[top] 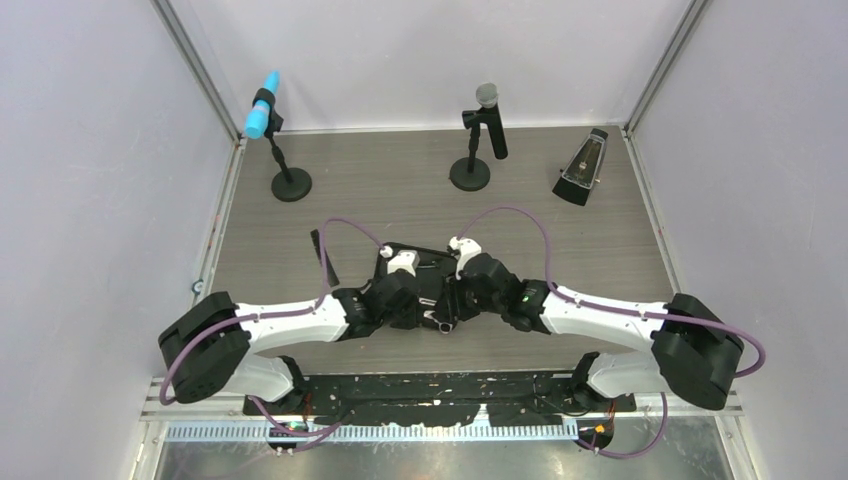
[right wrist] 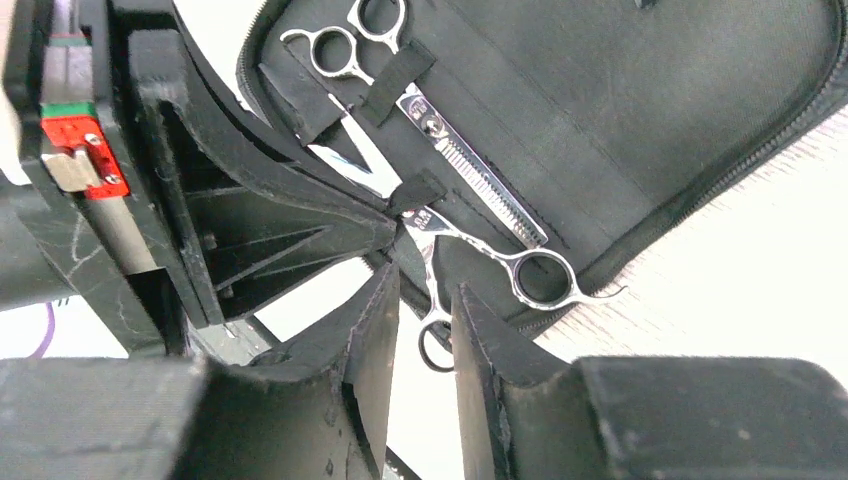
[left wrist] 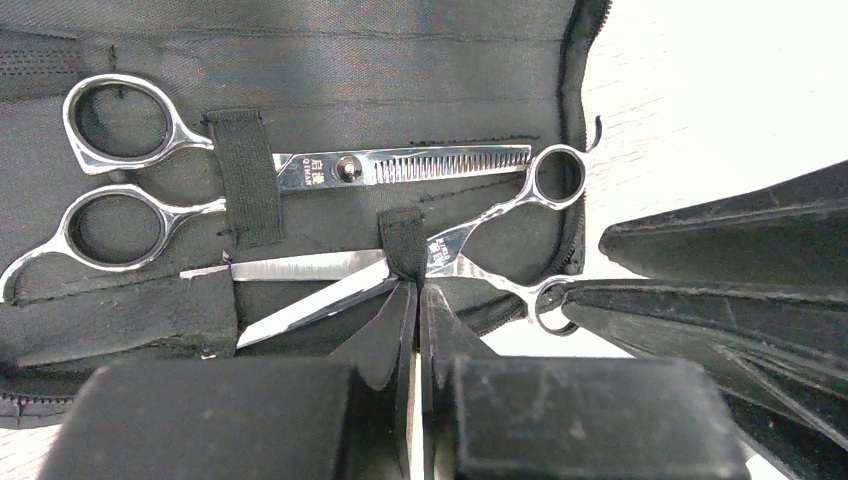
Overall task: Sort the hair-cutting tools
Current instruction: Place the scissors in the hairdressing tool bag.
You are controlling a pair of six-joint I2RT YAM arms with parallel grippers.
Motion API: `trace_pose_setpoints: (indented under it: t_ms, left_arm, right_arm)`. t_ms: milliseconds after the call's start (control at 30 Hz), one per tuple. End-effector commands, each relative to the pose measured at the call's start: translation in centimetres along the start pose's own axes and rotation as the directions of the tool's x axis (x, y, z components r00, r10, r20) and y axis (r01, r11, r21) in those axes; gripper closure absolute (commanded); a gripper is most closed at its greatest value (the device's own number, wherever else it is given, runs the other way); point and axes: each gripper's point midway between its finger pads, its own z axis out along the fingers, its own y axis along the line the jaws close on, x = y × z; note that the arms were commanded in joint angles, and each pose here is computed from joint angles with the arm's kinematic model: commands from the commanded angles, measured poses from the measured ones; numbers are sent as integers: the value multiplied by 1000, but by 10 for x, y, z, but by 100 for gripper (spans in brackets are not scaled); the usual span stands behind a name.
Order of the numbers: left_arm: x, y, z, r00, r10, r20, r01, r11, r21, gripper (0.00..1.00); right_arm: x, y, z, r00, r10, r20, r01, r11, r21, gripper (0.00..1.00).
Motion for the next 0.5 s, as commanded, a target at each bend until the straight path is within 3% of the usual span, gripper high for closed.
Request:
trace_pose_setpoints:
  t_ms: [0, 33, 100, 133, 200, 267, 467]
  left_arm:
    - [-21, -19, -2, 999, -21, 51, 19, 999, 31, 100]
    - [-21, -18, -2, 998, -22, 52, 21, 999, 26, 100]
    - [-23, -17, -5, 998, -25, 56, 24, 1000, 18, 89]
    - [-24, -16, -7, 998, -24, 59, 23, 1000, 13, 79]
    - [-27, -13, -13, 998, -18, 63, 18, 1000, -7, 43]
    - [-29, -8, -21, 998, -15, 68, 17, 999, -31, 26]
    - [-37, 24, -48, 992, -70, 102, 82, 989, -124, 23]
  right_arm:
    - [6, -11, -3, 1000, 2, -12, -2, 999, 37, 64]
    - [9, -11, -2, 1000, 3, -23, -2, 999, 38, 64]
    - [14, -12, 0, 999, 0, -42, 1, 999, 32, 63]
    - [15, -11, 0, 999, -1, -46, 2, 1000, 28, 63]
    - [19, -12, 1, 998, -4, -61, 5, 1000, 24, 61]
    - [22, -13, 0, 997, -6, -70, 8, 1000, 27, 59]
    - [23, -17, -8, 993, -67, -93, 71, 997, 41, 53]
